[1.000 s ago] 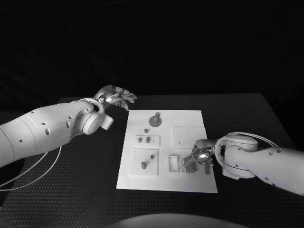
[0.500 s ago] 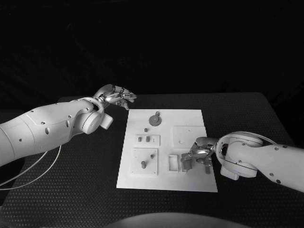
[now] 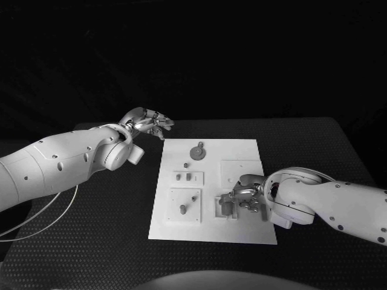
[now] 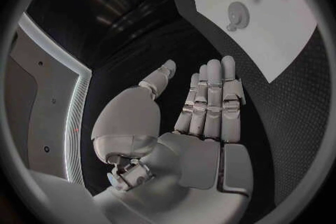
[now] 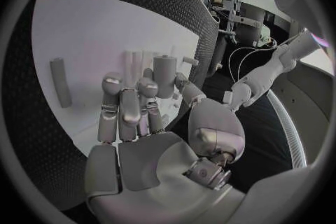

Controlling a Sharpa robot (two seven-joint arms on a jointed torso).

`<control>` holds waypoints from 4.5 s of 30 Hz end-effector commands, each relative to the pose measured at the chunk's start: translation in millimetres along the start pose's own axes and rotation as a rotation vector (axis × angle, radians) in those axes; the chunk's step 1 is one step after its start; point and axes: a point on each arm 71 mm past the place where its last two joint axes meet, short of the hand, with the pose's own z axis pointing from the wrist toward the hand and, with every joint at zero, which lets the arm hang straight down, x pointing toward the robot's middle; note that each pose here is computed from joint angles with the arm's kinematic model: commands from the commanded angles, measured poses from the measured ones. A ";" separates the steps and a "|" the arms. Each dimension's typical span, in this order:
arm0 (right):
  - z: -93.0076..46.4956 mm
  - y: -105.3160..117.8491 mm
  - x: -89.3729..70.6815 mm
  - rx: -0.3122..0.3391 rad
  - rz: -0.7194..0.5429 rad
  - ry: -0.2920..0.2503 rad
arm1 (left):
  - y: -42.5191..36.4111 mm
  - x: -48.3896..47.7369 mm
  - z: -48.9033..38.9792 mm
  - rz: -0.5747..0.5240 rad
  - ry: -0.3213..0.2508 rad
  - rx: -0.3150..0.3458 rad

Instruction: Assemble the parts on the task board

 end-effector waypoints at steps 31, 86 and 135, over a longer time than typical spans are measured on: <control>7.6 0.3 2.3 0.013 -0.057 0.013 | -1.3 0.8 -0.6 -0.010 0.012 0.006; 12.2 -1.3 10.2 0.012 -0.032 0.029 | -0.4 -0.7 -1.3 -0.009 0.011 0.002; 6.0 5.5 11.1 -0.073 -0.259 -0.028 | 0.0 -1.1 -1.5 -0.010 0.015 0.000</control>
